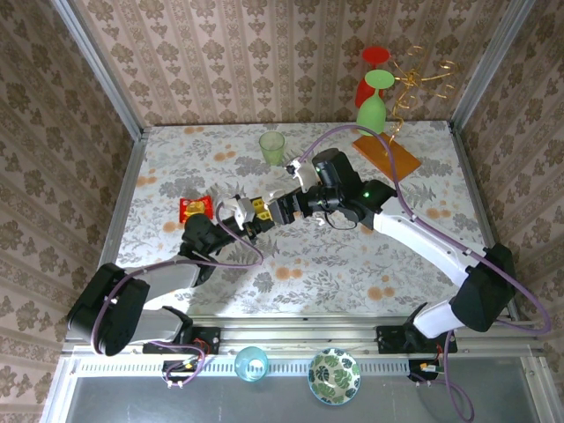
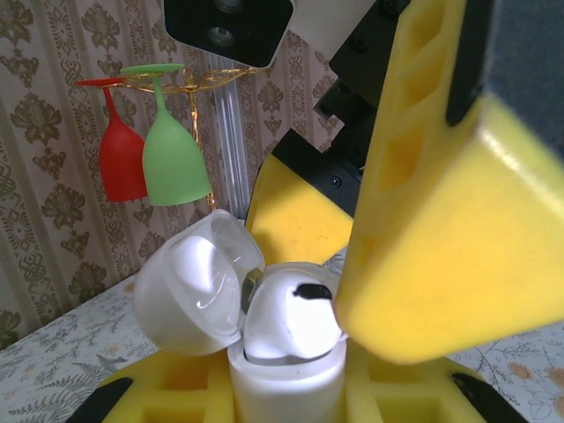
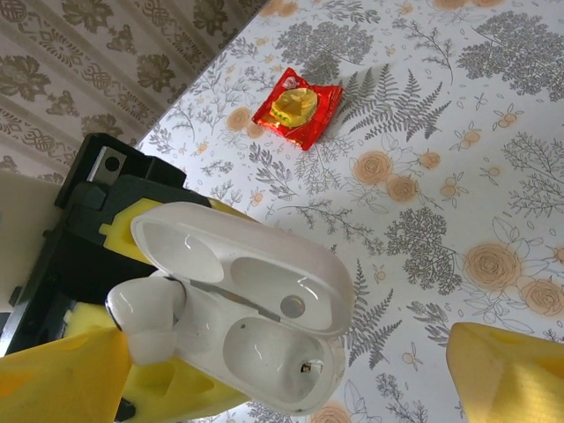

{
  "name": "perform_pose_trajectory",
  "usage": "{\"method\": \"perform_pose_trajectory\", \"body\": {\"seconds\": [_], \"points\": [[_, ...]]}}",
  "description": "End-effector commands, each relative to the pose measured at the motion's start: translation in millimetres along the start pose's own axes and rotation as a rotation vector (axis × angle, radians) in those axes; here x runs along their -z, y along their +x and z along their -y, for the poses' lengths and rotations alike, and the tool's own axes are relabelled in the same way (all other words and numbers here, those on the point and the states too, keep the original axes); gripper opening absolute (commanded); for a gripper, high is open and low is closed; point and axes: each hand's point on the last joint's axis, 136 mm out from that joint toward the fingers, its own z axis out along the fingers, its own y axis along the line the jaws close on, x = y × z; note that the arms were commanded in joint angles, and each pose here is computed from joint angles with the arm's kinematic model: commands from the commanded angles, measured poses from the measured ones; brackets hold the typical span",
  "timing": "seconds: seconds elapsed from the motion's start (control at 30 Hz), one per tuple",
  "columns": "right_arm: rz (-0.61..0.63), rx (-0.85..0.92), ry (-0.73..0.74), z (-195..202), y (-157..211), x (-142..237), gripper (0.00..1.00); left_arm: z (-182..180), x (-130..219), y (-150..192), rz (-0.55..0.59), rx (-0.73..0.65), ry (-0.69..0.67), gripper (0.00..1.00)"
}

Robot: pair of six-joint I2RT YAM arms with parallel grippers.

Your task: Insert the wireless bluetooth earbuds into the charging case

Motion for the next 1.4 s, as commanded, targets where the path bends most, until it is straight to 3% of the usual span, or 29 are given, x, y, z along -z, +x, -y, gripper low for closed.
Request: {"method": "perform_pose_trajectory", "body": {"seconds": [0.0,0.5,0.63,0.73,0.97,1.07,1.1,1.37], "points": [[0.008,-0.002,0.048,5,-7,2,0.92,2,1,-28,0.078,-0.038,0.015,0.08],[0.050,-0.070,0.081,16,-12,17,0.89,2,6,-29,0.080,-0.046,0.008,0.08],[0.056,-0.044,0.010,7,-10,23,0.89,2,8,-29,0.079,-0.048,0.003,0.08],[0.131,-0.050,-0.019,2,-16,40,0.90,1,9,-28,0.078,-0.051,-0.003,0.08],[0.202,-0.303,0.244,91,14,52,0.88,-1,16,-28,0.061,-0.066,-0.019,0.08],[0.149,-0.434,0.327,131,45,43,0.86,0,19,-29,0.048,-0.075,-0.024,0.08],[0.123,-0.472,0.327,139,55,36,0.81,0,19,-30,0.047,-0.077,-0.026,0.08],[-0.095,-0.623,0.351,179,110,-20,0.65,0,19,-29,0.040,-0.080,-0.021,0.08]]}}
